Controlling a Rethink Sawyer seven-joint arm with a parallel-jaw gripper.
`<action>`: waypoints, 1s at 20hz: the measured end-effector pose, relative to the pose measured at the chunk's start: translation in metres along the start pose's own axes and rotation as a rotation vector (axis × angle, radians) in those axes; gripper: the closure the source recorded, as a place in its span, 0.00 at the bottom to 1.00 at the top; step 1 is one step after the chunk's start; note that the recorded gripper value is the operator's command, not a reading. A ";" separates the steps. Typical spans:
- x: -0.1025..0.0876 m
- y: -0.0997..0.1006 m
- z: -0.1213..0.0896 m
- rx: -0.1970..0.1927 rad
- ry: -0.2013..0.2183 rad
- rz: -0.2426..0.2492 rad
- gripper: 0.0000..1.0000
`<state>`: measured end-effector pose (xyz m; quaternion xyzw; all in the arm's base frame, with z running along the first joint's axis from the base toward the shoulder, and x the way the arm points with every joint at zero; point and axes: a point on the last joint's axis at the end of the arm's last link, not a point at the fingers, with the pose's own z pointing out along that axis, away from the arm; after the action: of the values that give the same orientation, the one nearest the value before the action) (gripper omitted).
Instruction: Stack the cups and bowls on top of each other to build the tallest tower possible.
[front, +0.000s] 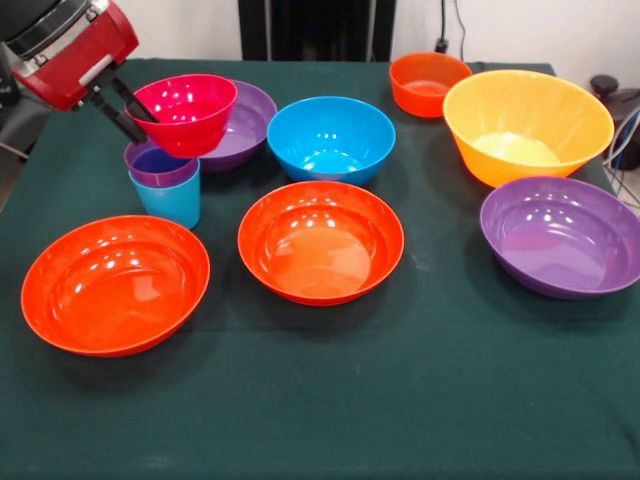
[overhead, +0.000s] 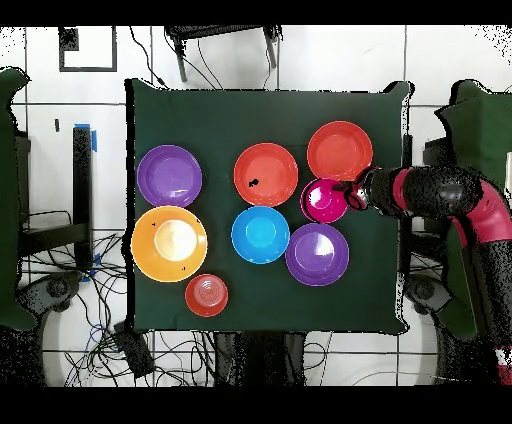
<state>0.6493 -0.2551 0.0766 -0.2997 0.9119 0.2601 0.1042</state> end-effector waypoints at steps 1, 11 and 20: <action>0.000 0.000 0.000 0.001 0.001 -0.010 1.00; 0.001 -0.009 -0.005 0.022 -0.001 -0.054 1.00; 0.002 -0.024 -0.014 0.053 -0.010 -0.042 1.00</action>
<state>0.6618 -0.2800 0.0781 -0.3146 0.9114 0.2353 0.1222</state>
